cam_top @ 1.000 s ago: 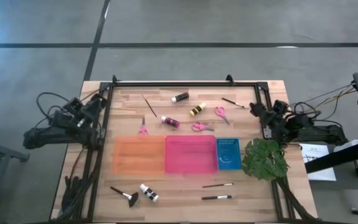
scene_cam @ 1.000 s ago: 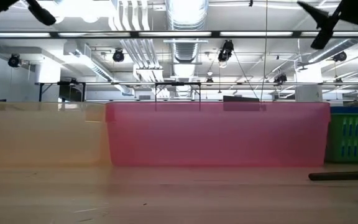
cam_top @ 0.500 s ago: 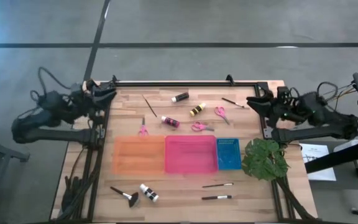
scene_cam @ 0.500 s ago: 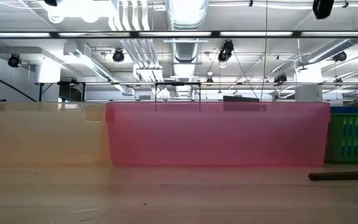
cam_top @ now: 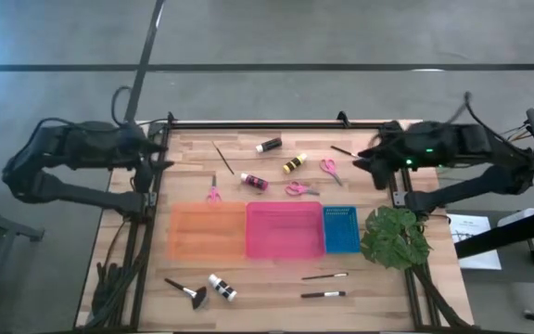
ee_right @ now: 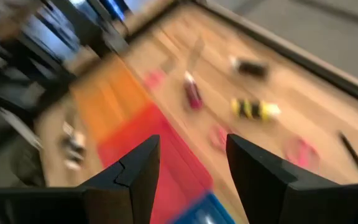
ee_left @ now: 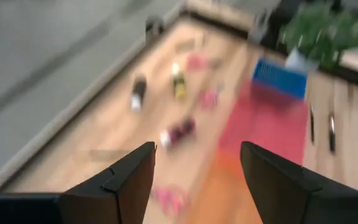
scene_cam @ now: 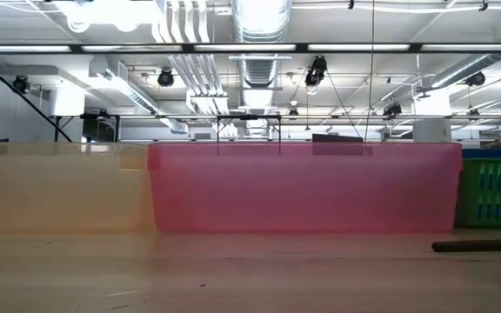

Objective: Pick & Place Paint Supplies
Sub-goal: Put the top pink scissors into the pink bin

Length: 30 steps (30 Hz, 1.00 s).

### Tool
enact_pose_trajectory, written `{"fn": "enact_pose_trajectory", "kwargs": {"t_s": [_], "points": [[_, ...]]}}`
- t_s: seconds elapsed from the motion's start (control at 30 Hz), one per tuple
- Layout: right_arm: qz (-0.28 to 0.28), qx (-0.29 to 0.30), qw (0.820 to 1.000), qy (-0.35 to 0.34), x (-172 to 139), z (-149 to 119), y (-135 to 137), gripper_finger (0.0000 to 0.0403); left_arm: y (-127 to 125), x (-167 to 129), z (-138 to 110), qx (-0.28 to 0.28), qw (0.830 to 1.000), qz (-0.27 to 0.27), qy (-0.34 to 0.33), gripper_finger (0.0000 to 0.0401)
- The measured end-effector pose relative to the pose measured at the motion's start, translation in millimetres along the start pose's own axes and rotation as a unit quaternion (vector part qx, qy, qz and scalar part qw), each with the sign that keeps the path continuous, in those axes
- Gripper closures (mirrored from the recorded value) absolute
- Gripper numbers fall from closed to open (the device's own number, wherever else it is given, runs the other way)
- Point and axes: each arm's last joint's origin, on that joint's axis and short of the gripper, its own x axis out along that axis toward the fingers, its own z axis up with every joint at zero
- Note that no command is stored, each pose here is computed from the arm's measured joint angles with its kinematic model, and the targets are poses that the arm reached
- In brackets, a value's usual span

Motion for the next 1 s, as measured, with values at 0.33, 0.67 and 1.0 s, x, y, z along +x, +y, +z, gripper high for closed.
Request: {"fn": "enact_pose_trajectory", "kwargs": {"t_s": [0.33, 0.67, 1.0], "points": [[-0.118, -0.014, 0.988, 0.094, 48, 30, 14, 0.0223, -8, 29, -5, -0.025, 0.998, -0.037, 0.041, 0.0154], [-0.205, 0.015, 0.943, 0.263, 139, 65, -40, 0.0223, -21, 35, 23, -0.045, 0.99, -0.1, -0.088, 0.0154], [-0.259, 0.063, 0.903, 0.335, 203, 24, -88, 0.0223, -23, 34, 28, -0.048, 0.986, -0.109, -0.112, 0.0154]]}}
